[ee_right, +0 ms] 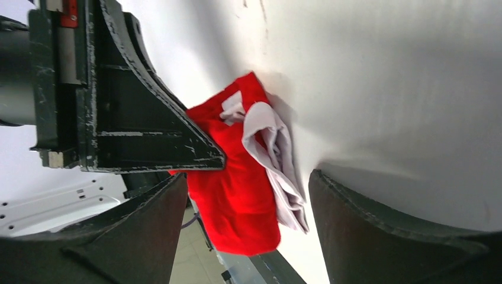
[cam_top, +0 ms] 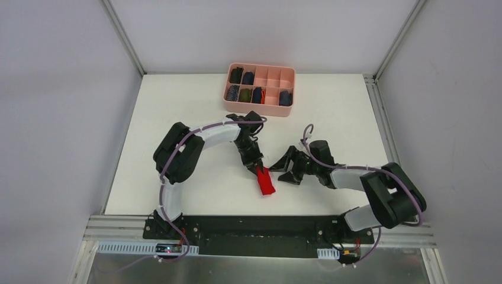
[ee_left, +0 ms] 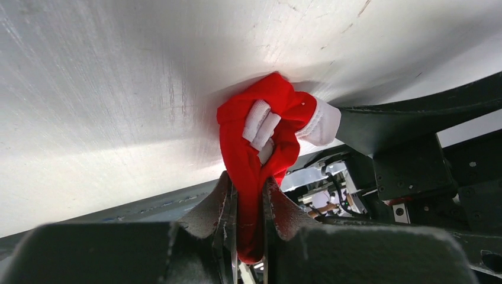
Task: Roll the underwear
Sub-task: Roll the underwear to the center of the board, then pick up the underwear from the center of the board, then move the storage box to the center of the board.
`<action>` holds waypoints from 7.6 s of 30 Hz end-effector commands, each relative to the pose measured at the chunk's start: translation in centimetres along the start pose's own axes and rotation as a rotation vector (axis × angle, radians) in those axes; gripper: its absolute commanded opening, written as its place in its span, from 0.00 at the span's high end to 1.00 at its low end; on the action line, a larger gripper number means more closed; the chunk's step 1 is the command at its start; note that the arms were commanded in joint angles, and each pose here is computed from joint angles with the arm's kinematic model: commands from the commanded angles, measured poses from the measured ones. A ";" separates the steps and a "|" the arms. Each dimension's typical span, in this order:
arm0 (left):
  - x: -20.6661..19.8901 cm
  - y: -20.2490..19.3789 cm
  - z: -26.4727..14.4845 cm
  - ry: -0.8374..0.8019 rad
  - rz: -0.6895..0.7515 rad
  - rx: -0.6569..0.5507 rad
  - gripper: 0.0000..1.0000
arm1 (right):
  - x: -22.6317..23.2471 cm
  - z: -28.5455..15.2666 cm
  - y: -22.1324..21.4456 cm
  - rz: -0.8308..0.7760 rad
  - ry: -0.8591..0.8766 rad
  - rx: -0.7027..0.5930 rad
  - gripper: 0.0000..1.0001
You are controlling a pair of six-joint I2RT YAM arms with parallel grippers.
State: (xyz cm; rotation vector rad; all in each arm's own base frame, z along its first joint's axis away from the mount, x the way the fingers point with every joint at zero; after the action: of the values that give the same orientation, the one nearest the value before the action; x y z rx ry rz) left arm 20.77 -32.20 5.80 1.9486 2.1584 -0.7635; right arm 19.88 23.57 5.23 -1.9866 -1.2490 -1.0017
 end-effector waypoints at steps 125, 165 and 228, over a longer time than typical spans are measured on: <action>2.9 0.3 0.5 0.143 -0.057 -0.034 1.00 | -2.4 1.2 -5.0 -0.189 -0.234 -0.144 0.53; -0.4 5.7 -8.6 0.014 0.010 -0.258 0.20 | -2.5 -3.1 -2.4 -0.327 -0.476 -0.273 1.00; -5.0 29.4 -15.4 0.170 0.455 -0.891 0.48 | 3.6 -13.2 5.3 -0.124 -0.621 -0.562 1.00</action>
State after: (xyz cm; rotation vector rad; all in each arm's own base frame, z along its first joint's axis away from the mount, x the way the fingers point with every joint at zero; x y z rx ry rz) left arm 53.33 -27.76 12.07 1.8424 1.6460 0.3437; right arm 21.91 12.79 13.48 -2.8447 -1.5732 -0.8266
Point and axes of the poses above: each gripper's point midway between its finger pads, its own z axis out along the fingers, its own x axis along the line the jaws close on, y = z × x, the point moved 1 cm from there along -z, back along the fingers, and after that the axes turned 9 degrees about z, right-handed, at the moved point
